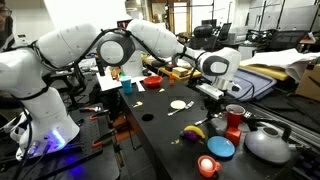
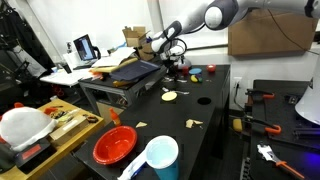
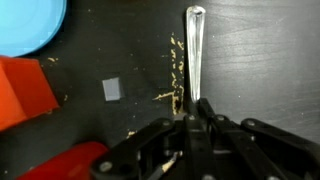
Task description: Put the left fork at the right of the yellow plate, then put the right fork at the left of the yellow plate
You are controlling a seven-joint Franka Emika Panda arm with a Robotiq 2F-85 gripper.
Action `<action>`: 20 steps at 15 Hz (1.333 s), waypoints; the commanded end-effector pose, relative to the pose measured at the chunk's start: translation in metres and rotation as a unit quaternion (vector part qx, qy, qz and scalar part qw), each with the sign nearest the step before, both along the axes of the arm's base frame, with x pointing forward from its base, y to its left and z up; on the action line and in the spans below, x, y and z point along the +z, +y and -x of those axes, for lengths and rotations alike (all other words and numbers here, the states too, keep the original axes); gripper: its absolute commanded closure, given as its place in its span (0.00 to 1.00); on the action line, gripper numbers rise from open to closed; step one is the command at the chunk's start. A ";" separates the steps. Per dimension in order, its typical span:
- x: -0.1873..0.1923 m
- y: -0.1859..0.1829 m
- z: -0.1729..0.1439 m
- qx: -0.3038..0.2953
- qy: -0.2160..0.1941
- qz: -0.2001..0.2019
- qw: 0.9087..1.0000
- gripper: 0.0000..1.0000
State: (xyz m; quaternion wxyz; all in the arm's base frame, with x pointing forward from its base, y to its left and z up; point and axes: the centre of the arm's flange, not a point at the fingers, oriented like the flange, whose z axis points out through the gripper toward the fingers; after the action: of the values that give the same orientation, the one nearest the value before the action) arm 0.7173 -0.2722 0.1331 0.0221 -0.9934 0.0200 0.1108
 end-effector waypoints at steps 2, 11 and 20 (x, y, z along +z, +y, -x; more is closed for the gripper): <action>0.040 0.013 0.013 -0.045 0.002 -0.022 0.999 0.98; 0.126 0.081 0.025 -0.069 -0.001 -0.013 0.997 0.98; 0.147 0.188 0.044 -0.048 0.026 0.007 0.999 0.98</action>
State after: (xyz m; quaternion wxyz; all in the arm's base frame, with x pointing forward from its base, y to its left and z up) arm 0.7154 -0.1125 0.2743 0.0304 -0.9888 0.0726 0.1272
